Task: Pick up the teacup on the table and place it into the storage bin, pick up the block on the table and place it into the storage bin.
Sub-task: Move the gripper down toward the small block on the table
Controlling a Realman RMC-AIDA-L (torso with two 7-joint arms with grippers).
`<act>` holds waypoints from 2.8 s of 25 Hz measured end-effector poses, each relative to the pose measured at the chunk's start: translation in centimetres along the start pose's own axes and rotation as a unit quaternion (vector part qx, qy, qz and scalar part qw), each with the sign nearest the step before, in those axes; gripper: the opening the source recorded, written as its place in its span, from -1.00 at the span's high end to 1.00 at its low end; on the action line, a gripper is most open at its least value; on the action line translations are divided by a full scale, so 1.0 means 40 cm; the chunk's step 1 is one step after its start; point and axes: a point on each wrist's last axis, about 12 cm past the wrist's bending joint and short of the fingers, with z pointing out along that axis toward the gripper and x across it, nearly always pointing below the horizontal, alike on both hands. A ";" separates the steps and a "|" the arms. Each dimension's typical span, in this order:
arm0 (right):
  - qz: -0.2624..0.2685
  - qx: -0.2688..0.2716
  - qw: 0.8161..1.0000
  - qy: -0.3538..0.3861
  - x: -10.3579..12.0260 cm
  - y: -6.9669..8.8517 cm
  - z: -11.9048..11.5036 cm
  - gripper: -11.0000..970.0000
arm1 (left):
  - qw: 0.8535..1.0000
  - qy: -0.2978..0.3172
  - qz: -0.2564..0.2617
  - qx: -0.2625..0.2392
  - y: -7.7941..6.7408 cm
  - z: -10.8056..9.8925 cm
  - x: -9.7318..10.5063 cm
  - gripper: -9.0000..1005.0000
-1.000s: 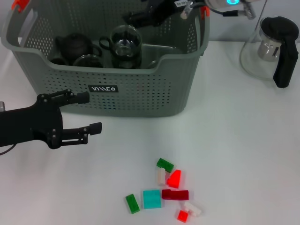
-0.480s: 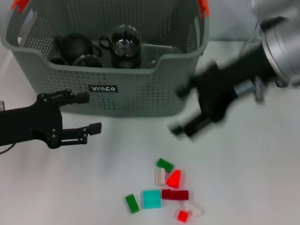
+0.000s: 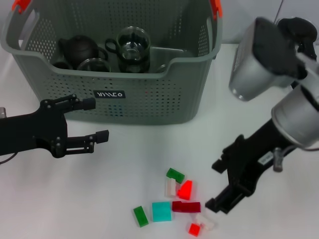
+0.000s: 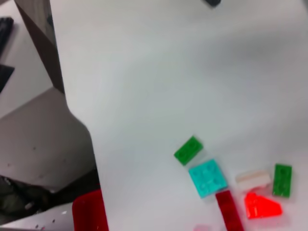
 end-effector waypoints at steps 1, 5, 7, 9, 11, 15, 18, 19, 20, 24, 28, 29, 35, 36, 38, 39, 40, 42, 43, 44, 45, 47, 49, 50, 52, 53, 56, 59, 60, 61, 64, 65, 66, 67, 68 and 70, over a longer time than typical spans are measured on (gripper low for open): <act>0.001 -0.001 1.000 0.007 0.001 0.003 0.007 -0.91 | 1.000 0.000 0.001 0.001 0.000 0.000 0.000 -0.68; 0.005 0.013 0.999 0.043 0.004 0.006 0.028 -0.91 | 1.000 -0.001 0.001 0.005 -0.003 0.001 -0.001 -0.68; 0.007 0.022 0.998 0.059 0.006 0.007 0.035 -0.91 | 1.000 -0.001 0.002 0.005 -0.002 0.001 -0.001 -0.68; 0.008 0.031 0.996 0.079 0.005 0.010 0.044 -0.91 | 1.000 -0.001 0.002 0.006 -0.003 0.000 -0.002 -0.68; 0.006 0.038 0.995 0.097 0.002 0.016 0.055 -0.91 | 1.000 -0.002 0.002 0.007 -0.004 -0.001 -0.003 -0.68; -0.009 0.053 0.991 0.123 -0.014 0.034 0.085 -0.91 | 1.000 -0.004 0.002 0.008 -0.004 0.000 -0.004 -0.68; -0.021 0.060 0.989 0.131 -0.026 0.048 0.110 -0.89 | 1.000 -0.006 0.003 0.008 -0.004 -0.001 -0.005 -0.68; -0.028 0.063 0.989 0.133 -0.029 0.053 0.120 -0.89 | 1.000 -0.006 0.003 0.008 -0.004 -0.001 -0.005 -0.68; -0.032 0.065 0.988 0.134 -0.032 0.057 0.128 -0.88 | 1.000 -0.006 0.003 0.008 -0.004 -0.001 -0.005 -0.68; -0.041 0.068 0.986 0.144 -0.032 0.066 0.163 -0.86 | 1.000 -0.006 0.003 0.007 -0.005 -0.002 -0.004 -0.68; -0.039 0.069 0.986 0.149 -0.024 0.061 0.190 -0.85 | 1.000 -0.005 0.003 0.007 -0.005 -0.003 -0.004 -0.68; -0.038 0.069 0.986 0.148 -0.023 0.059 0.194 -0.84 | 1.000 -0.005 0.002 0.007 -0.005 -0.003 -0.003 -0.68; -0.037 0.067 0.986 0.149 -0.016 0.051 0.222 -0.80 | 1.000 -0.003 0.001 0.005 -0.003 -0.002 -0.002 -0.68; -0.038 0.067 0.986 0.149 -0.015 0.051 0.227 -0.79 | 1.000 -0.003 0.002 0.005 -0.003 -0.002 -0.002 -0.68; -0.042 0.068 0.985 0.150 -0.014 0.051 0.238 -0.78 | 1.000 -0.003 0.002 0.004 -0.003 -0.002 -0.002 -0.68; -0.043 0.069 0.985 0.149 -0.015 0.050 0.242 -0.77 | 1.000 -0.002 0.002 0.004 -0.002 -0.003 -0.002 -0.68; -0.044 0.069 0.986 0.147 -0.017 0.050 0.245 -0.77 | 1.000 -0.002 0.002 0.004 -0.002 -0.003 -0.002 -0.68; -0.047 0.069 0.986 0.141 -0.022 0.051 0.248 -0.77 | 1.000 -0.002 0.002 0.004 -0.002 -0.003 -0.002 -0.68; -0.048 0.069 0.987 0.138 -0.024 0.051 0.249 -0.77 | 1.000 -0.002 0.002 0.004 -0.002 -0.003 -0.002 -0.68; -0.048 0.069 0.987 0.137 -0.026 0.051 0.250 -0.77 | 1.000 -0.002 0.002 0.004 -0.002 -0.003 -0.002 -0.68; -0.048 0.068 0.987 0.136 -0.026 0.050 0.251 -0.77 | 1.000 -0.002 0.002 0.004 -0.002 -0.003 -0.002 -0.68; -0.047 0.068 0.987 0.137 -0.027 0.049 0.254 -0.77 | 1.000 -0.002 0.002 0.004 -0.002 -0.003 -0.002 -0.68; -0.046 0.068 0.987 0.139 -0.026 0.048 0.258 -0.77 | 1.000 -0.002 0.002 0.004 -0.002 -0.002 -0.002 -0.68; -0.047 0.069 0.987 0.139 -0.027 0.048 0.260 -0.77 | 1.000 -0.002 0.003 0.004 -0.002 -0.002 -0.002 -0.68; -0.048 0.070 0.987 0.139 -0.027 0.048 0.261 -0.77 | 1.000 -0.002 0.004 0.003 -0.003 -0.004 0.001 -0.68; -0.047 0.070 0.987 0.139 -0.027 0.048 0.262 -0.76 | 1.000 -0.002 0.004 0.003 -0.003 -0.004 0.001 -0.68; -0.045 0.071 0.986 0.143 -0.024 0.045 0.265 -0.76 | 1.000 -0.002 0.004 0.002 -0.003 -0.004 0.001 -0.68; -0.046 0.073 0.985 0.147 -0.023 0.043 0.268 -0.76 | 1.000 -0.002 0.004 0.002 -0.003 -0.005 0.001 -0.68; -0.047 0.074 0.985 0.148 -0.023 0.043 0.269 -0.76 | 1.000 -0.002 0.004 0.002 -0.003 -0.005 0.002 -0.68; -0.047 0.074 0.985 0.149 -0.023 0.043 0.269 -0.76 | 1.000 -0.002 0.004 0.002 -0.004 -0.005 0.002 -0.68; -0.046 0.075 0.985 0.150 -0.022 0.041 0.268 -0.76 | 1.000 -0.002 0.004 0.002 -0.004 -0.005 0.002 -0.68; -0.046 0.075 0.985 0.150 -0.022 0.041 0.268 -0.76 | 1.000 -0.002 0.004 0.002 -0.004 -0.005 0.002 -0.68; -0.045 0.076 0.985 0.150 -0.021 0.041 0.268 -0.76 | 1.000 -0.001 0.004 0.002 -0.004 -0.005 0.002 -0.68; -0.045 0.076 0.985 0.150 -0.021 0.040 0.268 -0.76 | 1.000 -0.001 0.004 0.002 -0.004 -0.005 0.002 -0.68; -0.045 0.076 0.985 0.151 -0.021 0.040 0.269 -0.76 | 1.000 -0.001 0.004 0.002 -0.004 -0.006 0.003 -0.68; -0.046 0.077 0.984 0.152 -0.020 0.040 0.269 -0.76 | 1.000 -0.001 0.003 0.002 -0.004 -0.006 0.003 -0.68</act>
